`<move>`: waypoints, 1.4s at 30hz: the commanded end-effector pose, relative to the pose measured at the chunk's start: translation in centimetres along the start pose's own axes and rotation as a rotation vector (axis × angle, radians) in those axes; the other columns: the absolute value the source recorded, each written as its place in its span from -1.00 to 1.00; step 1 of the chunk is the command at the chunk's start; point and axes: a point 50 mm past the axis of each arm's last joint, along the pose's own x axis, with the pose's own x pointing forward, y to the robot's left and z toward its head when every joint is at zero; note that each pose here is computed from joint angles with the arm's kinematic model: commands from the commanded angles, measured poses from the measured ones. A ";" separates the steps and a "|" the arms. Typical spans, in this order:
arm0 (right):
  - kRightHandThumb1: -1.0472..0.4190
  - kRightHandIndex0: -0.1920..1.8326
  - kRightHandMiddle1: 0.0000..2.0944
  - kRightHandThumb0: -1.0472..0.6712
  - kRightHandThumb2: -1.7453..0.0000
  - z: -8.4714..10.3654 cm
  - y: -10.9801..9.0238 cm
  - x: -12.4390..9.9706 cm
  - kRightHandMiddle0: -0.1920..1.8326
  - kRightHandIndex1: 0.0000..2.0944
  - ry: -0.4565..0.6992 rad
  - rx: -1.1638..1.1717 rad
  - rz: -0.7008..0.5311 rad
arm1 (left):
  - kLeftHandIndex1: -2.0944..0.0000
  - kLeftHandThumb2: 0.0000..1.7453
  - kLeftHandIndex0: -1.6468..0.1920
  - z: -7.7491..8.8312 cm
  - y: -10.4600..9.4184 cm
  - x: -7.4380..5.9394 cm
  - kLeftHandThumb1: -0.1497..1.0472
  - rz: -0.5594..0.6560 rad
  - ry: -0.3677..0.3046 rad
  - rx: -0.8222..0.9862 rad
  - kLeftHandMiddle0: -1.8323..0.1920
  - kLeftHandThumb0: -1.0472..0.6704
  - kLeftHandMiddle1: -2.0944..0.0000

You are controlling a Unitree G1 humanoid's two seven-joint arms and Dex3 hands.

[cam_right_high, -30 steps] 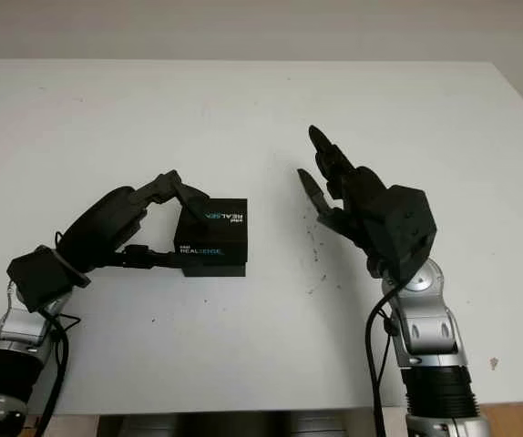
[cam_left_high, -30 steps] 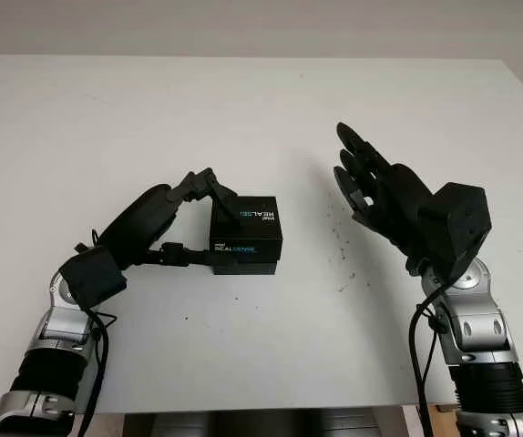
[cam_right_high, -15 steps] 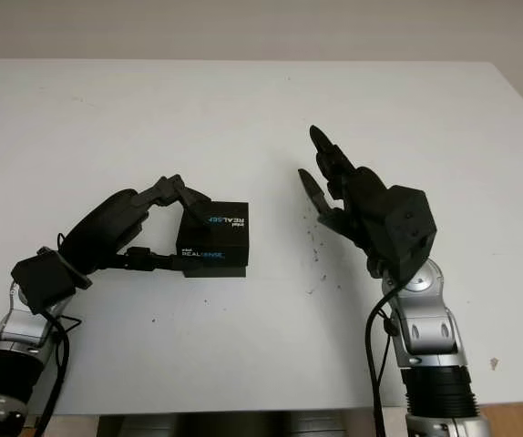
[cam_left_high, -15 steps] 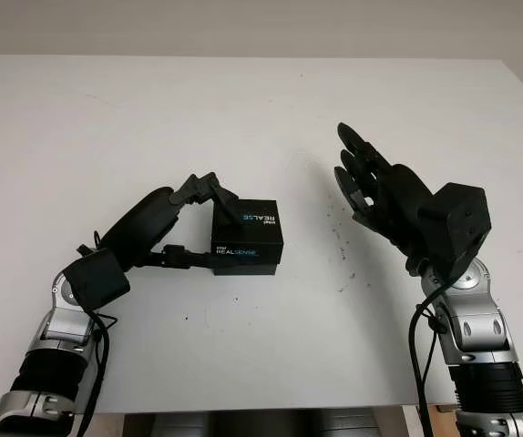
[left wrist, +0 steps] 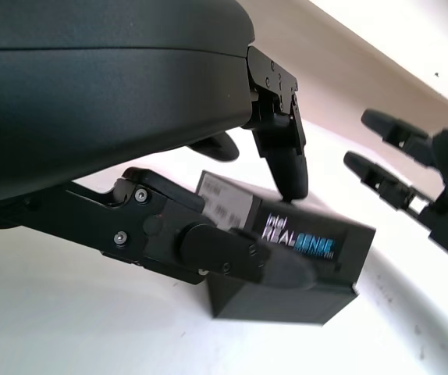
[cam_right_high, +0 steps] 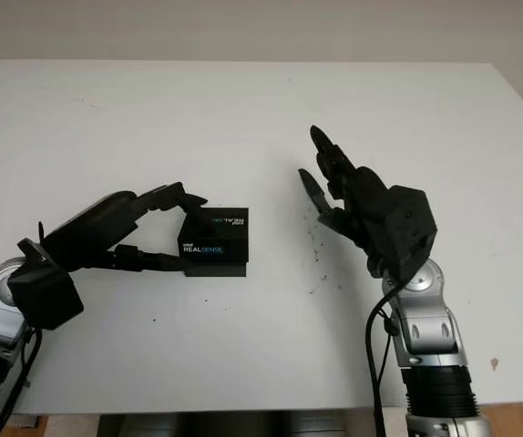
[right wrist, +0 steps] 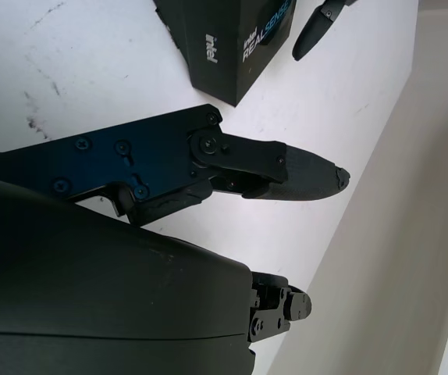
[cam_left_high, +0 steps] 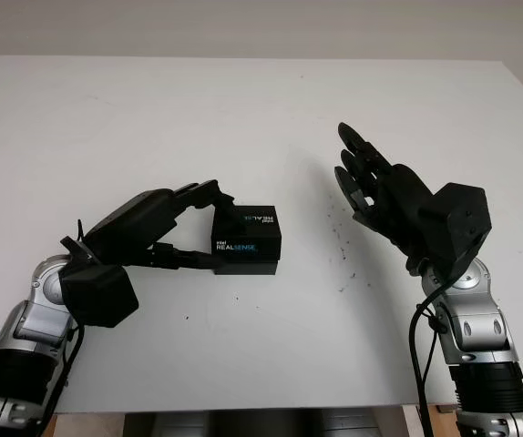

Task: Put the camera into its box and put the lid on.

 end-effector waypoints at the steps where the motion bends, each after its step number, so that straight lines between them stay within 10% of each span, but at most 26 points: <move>1: -1.00 -0.81 -0.95 -0.58 0.38 0.5 -0.3 0.1 -0.81 -0.95 -0.020 -0.012 -0.009 | 0.35 -0.62 0.48 -0.1 -0.9 -0.7 1.00 -0.032 0.021 0.004 0.58 -0.62 0.95; 24: -1.00 -0.82 -0.95 -0.57 0.37 0.5 -0.2 0.2 -0.81 -0.95 -0.021 -0.008 -0.005 | 0.61 -0.69 0.67 1.2 -0.1 -1.5 1.00 0.131 -0.012 -0.174 0.54 -0.57 0.89; 26: -1.00 -0.82 -0.95 -0.58 0.38 0.6 -0.2 0.3 -0.81 -0.95 -0.017 -0.010 -0.004 | 0.31 -0.67 0.91 1.8 0.9 -1.4 1.00 0.153 -0.037 -0.186 0.88 -0.60 0.30; 34: -1.00 -0.81 -0.95 -0.56 0.37 0.8 0.1 0.4 -0.81 -0.95 -0.021 -0.019 -0.006 | 0.23 -0.60 1.00 3.7 5.5 0.5 1.00 0.229 -0.118 -0.273 1.00 -0.67 0.11; 40: -1.00 -0.81 -0.95 -0.57 0.37 0.9 0.1 0.4 -0.80 -0.95 -0.026 -0.023 -0.006 | 0.41 -0.62 1.00 4.6 8.8 2.1 1.00 0.194 -0.133 -0.242 1.00 -0.70 0.26; 42: -1.00 -0.81 -0.95 -0.56 0.37 0.9 0.1 0.4 -0.80 -0.95 -0.028 -0.021 -0.005 | 0.64 -0.66 0.96 4.5 9.4 2.8 1.00 0.144 -0.098 -0.221 0.93 -0.74 0.60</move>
